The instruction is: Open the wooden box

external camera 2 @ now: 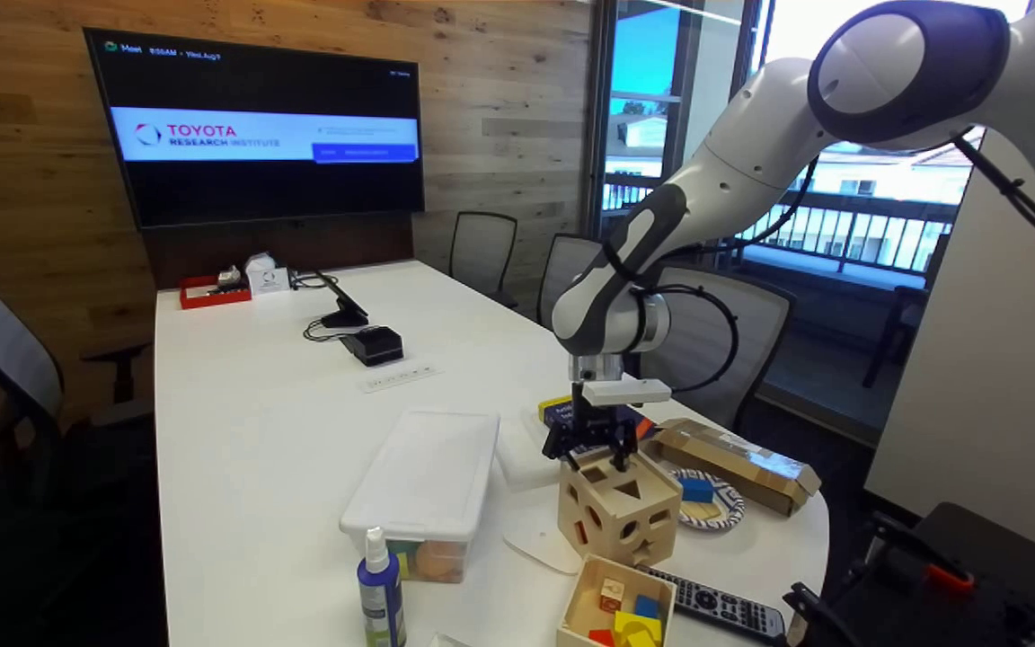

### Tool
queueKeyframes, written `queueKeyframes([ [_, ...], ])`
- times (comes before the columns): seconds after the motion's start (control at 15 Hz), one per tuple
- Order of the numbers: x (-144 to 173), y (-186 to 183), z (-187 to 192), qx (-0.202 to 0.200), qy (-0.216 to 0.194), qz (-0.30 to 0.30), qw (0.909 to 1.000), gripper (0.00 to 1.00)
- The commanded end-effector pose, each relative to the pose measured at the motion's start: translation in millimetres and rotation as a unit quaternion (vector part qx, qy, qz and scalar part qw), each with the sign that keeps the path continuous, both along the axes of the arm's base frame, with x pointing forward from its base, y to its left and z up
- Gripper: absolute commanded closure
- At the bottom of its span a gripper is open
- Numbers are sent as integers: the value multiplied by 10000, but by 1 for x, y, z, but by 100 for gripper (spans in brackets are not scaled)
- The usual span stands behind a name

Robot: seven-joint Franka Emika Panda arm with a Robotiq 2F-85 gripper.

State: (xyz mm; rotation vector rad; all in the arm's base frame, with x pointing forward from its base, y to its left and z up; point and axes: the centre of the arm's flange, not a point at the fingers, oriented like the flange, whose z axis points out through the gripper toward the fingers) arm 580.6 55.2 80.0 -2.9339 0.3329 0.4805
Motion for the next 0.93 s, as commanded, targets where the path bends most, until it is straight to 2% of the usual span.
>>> queueKeyframes([
  [0.0, -31, 11, 4, 104, 339, -204, 9992, 0],
  [0.4, -58, 13, 3, 275, 596, -305, 9974, 0],
  [0.87, -74, 3, 6, 420, 901, 91, 9950, 0],
])
